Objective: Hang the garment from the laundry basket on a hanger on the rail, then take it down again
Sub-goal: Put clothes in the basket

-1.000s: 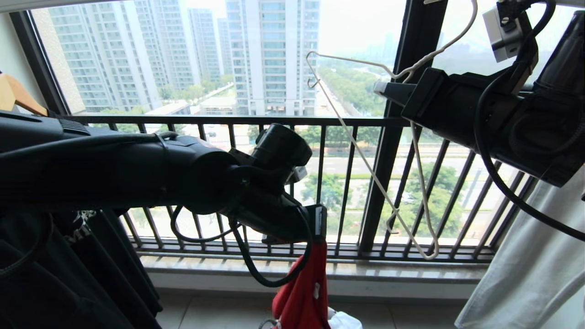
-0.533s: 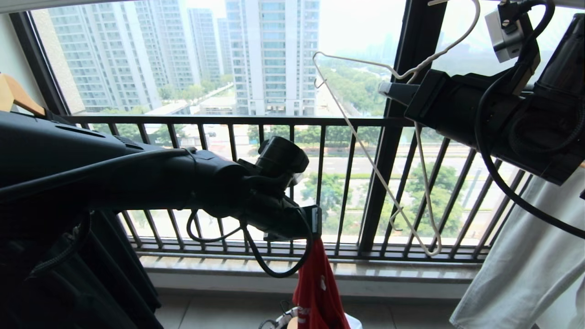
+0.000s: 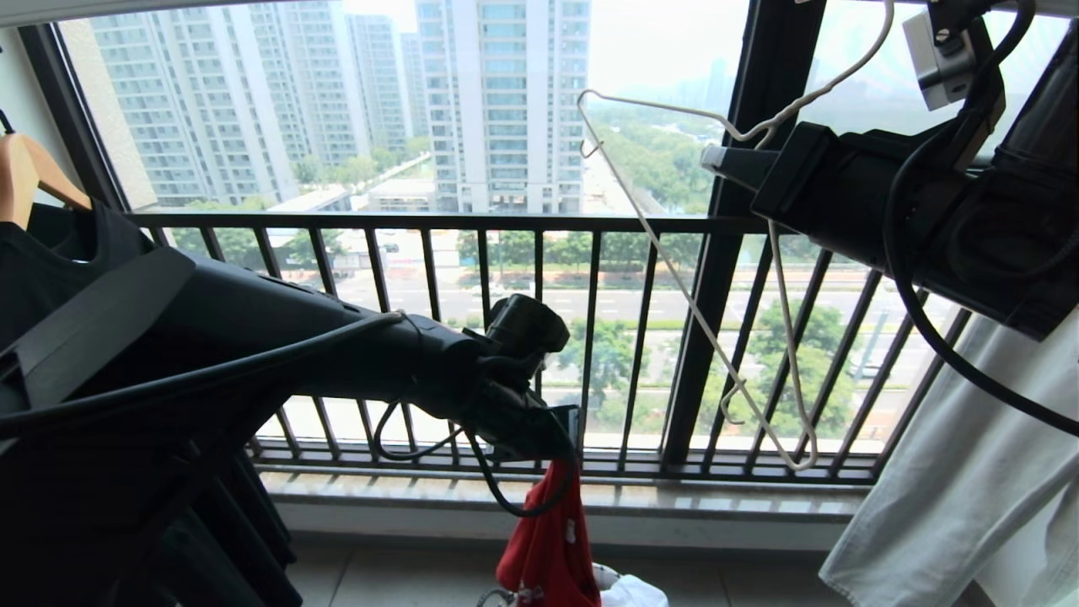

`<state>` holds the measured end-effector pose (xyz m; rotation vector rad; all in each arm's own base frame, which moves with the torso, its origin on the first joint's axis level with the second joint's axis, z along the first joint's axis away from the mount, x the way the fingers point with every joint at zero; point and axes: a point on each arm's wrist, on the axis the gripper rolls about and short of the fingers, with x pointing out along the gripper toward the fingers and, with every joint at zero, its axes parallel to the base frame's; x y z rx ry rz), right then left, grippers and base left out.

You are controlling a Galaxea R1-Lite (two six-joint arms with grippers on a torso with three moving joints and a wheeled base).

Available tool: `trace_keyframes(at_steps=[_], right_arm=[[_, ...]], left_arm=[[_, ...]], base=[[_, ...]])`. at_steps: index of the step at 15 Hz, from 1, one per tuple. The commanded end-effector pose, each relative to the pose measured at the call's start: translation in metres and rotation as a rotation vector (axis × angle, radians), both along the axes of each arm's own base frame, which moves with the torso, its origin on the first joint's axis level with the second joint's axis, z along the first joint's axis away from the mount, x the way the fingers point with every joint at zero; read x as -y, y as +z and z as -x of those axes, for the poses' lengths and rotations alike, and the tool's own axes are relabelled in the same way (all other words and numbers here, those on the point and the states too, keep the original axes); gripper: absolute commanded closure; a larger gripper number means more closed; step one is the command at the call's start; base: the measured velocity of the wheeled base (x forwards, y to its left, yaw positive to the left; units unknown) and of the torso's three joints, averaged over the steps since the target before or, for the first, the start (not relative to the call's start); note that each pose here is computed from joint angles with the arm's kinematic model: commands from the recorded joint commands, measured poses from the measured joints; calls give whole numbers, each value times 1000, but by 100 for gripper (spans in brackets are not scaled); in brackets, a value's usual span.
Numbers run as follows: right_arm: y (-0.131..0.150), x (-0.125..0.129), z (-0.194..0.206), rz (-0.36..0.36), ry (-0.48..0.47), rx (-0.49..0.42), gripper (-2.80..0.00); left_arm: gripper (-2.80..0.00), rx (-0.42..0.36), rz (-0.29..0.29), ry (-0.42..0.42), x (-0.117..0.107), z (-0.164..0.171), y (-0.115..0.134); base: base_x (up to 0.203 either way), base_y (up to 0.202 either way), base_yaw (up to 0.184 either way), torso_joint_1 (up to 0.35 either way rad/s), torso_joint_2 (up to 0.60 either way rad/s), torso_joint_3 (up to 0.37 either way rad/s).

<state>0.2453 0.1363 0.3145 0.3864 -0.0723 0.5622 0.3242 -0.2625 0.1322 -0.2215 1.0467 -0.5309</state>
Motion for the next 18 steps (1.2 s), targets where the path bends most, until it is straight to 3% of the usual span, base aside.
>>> trace_keyframes(at_steps=[1, 17, 18], right_arm=[[2, 1, 1, -6, 0, 7, 0], [2, 2, 1, -7, -4, 10, 0], [2, 2, 1, -7, -4, 10, 0]], left_arm=[[0, -39, -30, 4, 4, -5, -21], [0, -4, -80, 67, 5, -20, -38], [-280, -2, -78, 67, 5, -21, -38]], base=[[0, 0, 0, 0, 0, 0], [0, 0, 0, 0, 0, 0], [0, 0, 0, 0, 0, 0]])
